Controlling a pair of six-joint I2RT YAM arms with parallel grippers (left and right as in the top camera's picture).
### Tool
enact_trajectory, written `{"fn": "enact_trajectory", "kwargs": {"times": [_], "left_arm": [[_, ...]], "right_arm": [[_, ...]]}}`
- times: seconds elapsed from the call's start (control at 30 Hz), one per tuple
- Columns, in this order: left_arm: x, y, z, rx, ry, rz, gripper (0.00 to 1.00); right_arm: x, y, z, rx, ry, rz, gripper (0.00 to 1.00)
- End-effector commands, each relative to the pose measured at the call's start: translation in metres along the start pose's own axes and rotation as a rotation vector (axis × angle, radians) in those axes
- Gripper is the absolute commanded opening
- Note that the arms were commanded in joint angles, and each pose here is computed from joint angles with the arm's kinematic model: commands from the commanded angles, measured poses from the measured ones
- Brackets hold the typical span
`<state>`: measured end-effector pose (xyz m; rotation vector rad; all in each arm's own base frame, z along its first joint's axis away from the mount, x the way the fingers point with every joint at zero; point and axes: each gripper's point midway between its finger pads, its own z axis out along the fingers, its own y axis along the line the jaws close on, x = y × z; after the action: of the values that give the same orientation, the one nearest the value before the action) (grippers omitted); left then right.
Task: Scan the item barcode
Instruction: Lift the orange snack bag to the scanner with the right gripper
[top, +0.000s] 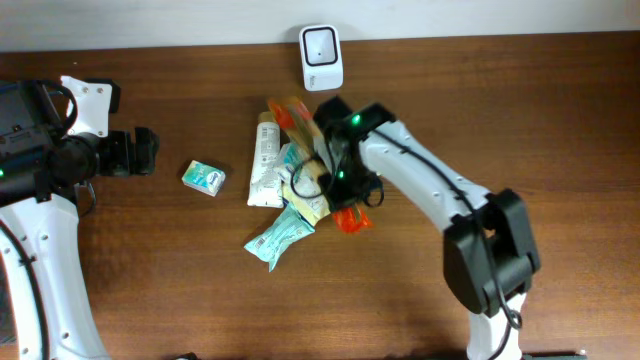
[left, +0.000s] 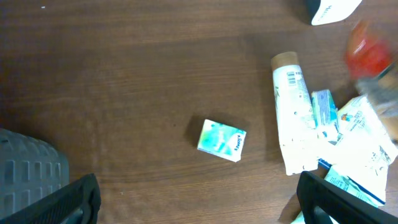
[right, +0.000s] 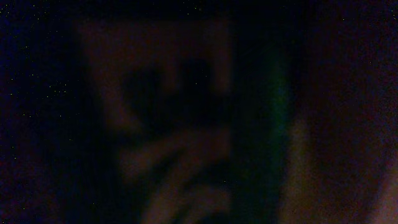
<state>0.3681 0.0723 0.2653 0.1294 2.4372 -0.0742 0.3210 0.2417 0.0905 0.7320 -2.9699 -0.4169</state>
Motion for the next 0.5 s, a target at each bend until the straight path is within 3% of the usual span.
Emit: {"fn": "enact_trajectory", "kwargs": {"times": [0.0, 0.13, 0.27, 0.4, 0.47], "left_arm": [[-0.002, -0.003, 0.001, 0.016, -0.006, 0.015, 0.99], [-0.002, -0.003, 0.001, 0.016, -0.006, 0.015, 0.99], [-0.002, -0.003, 0.000, 0.016, -0.006, 0.014, 0.99], [-0.002, -0.003, 0.001, 0.016, -0.006, 0.015, 0.99], [-0.002, -0.003, 0.000, 0.016, -0.006, 0.014, 0.99]], "right_arm": [[-0.034, 0.054, -0.117, -0.350, -0.343, -0.227, 0.04], [-0.043, 0.078, -0.188, -0.807, -0.541, -0.361, 0.04], [-0.034, 0.083, -0.234, -1.054, -0.625, -0.439, 0.04], [-0.039, 0.081, -0.231, -1.019, -0.638, -0.444, 0.04], [-0.063, 0.051, -0.195, -0.746, -0.593, -0.249, 0.04]]}}
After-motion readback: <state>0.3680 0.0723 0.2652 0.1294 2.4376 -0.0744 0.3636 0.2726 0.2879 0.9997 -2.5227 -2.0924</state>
